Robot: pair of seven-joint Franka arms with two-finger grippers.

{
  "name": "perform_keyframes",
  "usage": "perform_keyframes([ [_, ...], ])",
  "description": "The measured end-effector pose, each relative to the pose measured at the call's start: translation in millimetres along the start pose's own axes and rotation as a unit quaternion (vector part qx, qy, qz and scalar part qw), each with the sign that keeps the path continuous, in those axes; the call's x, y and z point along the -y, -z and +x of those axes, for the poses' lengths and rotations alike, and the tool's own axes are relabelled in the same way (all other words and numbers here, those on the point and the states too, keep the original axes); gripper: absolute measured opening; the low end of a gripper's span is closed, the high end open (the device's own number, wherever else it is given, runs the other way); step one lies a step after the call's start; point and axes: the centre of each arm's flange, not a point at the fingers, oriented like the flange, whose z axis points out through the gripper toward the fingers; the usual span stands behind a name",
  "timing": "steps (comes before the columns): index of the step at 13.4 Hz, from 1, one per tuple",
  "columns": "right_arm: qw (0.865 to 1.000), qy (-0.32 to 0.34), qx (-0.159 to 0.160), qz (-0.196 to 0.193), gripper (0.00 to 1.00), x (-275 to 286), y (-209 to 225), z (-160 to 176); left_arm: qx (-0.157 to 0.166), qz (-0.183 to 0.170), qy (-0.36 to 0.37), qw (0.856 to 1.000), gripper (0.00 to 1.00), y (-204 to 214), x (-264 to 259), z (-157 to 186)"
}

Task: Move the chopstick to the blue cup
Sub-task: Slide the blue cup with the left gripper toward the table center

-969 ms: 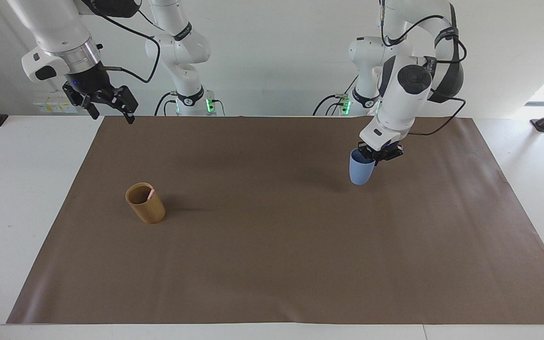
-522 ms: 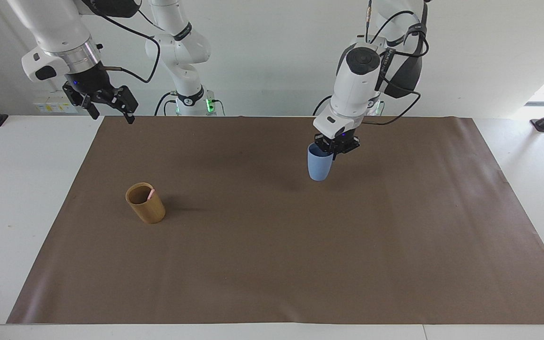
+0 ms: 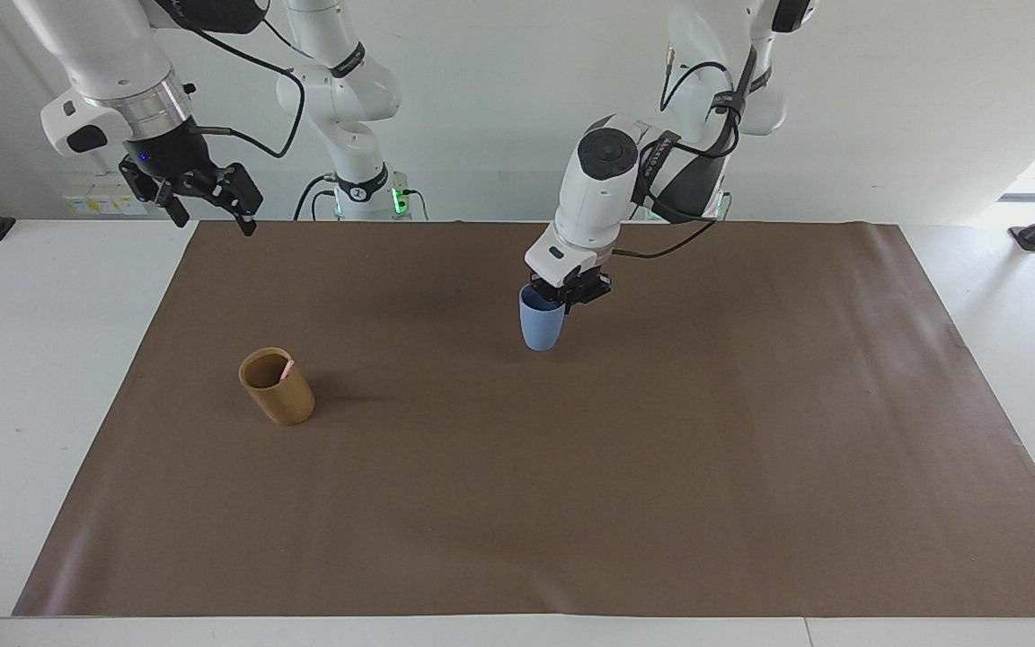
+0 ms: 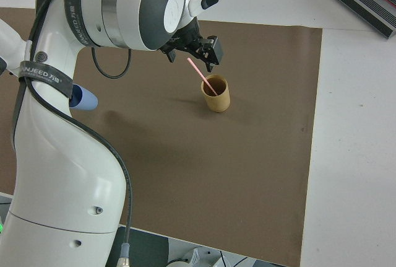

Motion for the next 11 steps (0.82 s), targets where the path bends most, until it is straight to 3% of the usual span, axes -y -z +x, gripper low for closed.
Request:
perform_keyframes([
  [4, 1.000, 0.000, 0.000, 0.000, 1.00, 0, 0, 0, 0.003, -0.020, 0.003, 1.000, 0.06, 1, -14, -7],
  [11, 1.000, 0.001, 0.001, 0.000, 1.00, 1, 0, 0, 0.013, -0.014, 0.039, 0.999, 0.06, -15, -9, -6],
])
